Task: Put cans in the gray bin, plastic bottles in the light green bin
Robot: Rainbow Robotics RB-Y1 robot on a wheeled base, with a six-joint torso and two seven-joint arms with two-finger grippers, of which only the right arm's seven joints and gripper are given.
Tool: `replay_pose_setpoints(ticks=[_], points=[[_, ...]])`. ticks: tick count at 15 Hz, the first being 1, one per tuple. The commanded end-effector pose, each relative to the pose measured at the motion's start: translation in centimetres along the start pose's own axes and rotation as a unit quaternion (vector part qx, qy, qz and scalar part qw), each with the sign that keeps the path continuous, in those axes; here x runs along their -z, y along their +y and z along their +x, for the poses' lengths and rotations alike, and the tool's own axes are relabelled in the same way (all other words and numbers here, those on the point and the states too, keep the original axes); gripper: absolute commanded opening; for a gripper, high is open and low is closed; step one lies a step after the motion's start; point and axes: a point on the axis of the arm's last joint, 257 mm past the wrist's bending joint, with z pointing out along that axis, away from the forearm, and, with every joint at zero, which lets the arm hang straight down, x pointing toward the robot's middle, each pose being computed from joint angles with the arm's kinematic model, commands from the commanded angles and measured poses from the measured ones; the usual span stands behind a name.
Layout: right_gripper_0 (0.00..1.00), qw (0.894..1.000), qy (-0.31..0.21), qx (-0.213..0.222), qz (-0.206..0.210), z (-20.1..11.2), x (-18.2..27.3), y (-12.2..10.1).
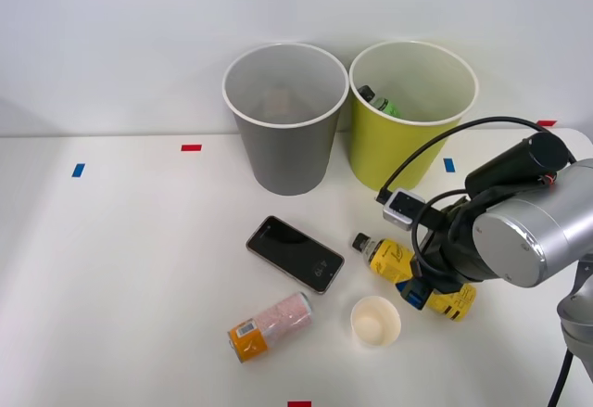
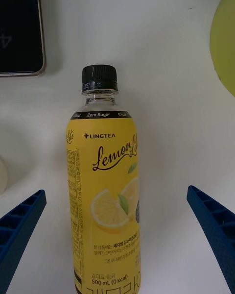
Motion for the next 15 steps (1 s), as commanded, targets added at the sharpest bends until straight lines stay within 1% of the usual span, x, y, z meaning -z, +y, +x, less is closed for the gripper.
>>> replay_pose_setpoints(ticks=[1,7,11,15], points=[[1.00,1.000,0.010,-0.008,-0.005,0.2,-0.8,-0.1],[1.00,0.999,0.035,-0.018,-0.020,1.0,-2.7,1.0],[1.00,0.999,0.032,-0.035,-0.021,0.0,-4.7,0.8],[1.00,0.999,0.023,-0.039,-0.016,-1.0,-5.6,0.4]])
